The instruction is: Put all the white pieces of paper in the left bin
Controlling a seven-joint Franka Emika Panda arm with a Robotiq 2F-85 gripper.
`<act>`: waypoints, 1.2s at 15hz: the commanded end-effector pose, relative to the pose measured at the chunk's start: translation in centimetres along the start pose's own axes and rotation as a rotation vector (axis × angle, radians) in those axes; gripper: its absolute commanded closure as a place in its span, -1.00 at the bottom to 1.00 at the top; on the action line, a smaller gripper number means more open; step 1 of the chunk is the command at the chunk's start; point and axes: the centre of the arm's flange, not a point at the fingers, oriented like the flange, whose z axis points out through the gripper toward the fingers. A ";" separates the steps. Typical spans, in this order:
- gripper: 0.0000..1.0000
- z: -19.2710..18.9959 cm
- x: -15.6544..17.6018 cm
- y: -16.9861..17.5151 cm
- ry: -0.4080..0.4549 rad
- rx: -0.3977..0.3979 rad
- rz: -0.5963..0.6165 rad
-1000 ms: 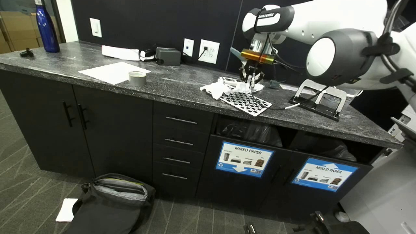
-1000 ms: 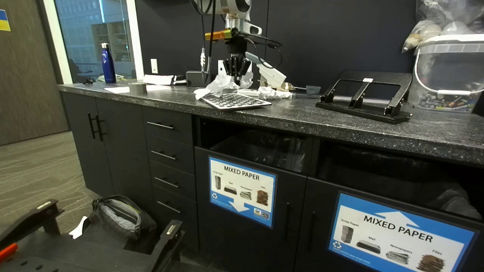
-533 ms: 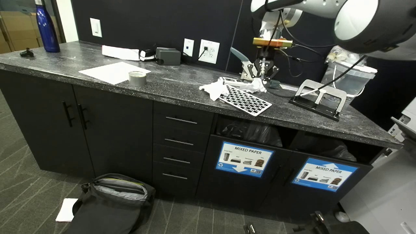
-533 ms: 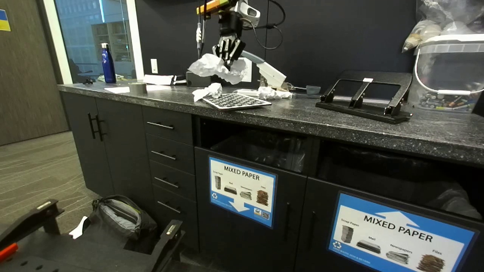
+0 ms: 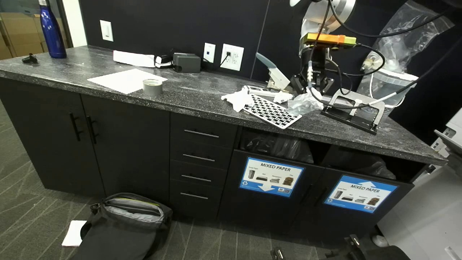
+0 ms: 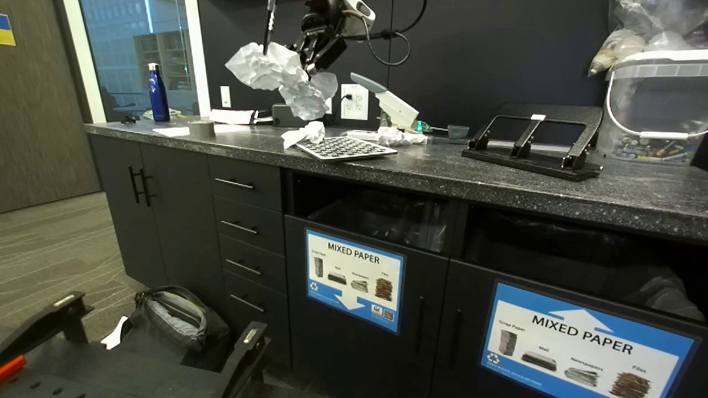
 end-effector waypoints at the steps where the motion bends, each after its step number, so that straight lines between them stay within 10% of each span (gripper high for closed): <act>1: 0.59 6.3 -5.5 1.8 -0.053 0.037 -0.107; 18: 0.66 25.2 -1.2 0.0 0.654 0.027 0.008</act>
